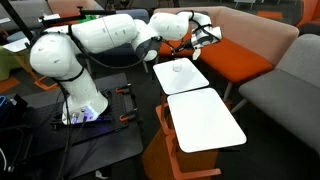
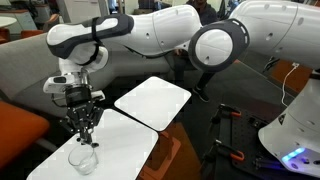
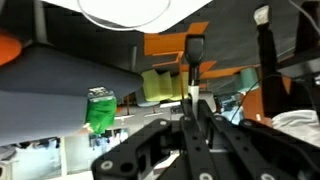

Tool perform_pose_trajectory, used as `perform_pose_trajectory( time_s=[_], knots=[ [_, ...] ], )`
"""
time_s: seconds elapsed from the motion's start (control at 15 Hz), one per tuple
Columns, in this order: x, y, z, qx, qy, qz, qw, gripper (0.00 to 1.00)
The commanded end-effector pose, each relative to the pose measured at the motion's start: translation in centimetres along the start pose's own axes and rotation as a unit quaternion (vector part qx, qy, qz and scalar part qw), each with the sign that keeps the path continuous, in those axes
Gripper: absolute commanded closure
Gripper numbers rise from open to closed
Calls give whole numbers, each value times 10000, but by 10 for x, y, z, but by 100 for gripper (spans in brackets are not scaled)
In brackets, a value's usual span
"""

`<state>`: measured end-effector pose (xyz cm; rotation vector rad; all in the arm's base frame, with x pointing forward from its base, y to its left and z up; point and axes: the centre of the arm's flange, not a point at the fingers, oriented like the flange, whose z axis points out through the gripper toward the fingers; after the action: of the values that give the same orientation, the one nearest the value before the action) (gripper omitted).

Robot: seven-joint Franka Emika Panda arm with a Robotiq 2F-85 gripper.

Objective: Put the marker in the glass cup

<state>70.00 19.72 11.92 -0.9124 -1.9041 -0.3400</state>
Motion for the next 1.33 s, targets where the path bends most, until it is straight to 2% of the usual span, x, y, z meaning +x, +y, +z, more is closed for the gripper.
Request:
perform_pose_trajectory(
  time_s=[0.0,0.2,0.47,0.67,1.0,1.27],
  knots=[
    [-12,26,-8,-86,86,-708,9974,97],
    [-20,36,-2,-165,116,-1055,9942,97],
    [-35,51,0,-609,35,-1370,9887,97],
    [-46,57,-1,-717,50,-1268,9893,97],
    [-78,50,10,-684,263,-958,9927,97],
    [-86,52,18,-730,357,-842,9931,96]
  ],
)
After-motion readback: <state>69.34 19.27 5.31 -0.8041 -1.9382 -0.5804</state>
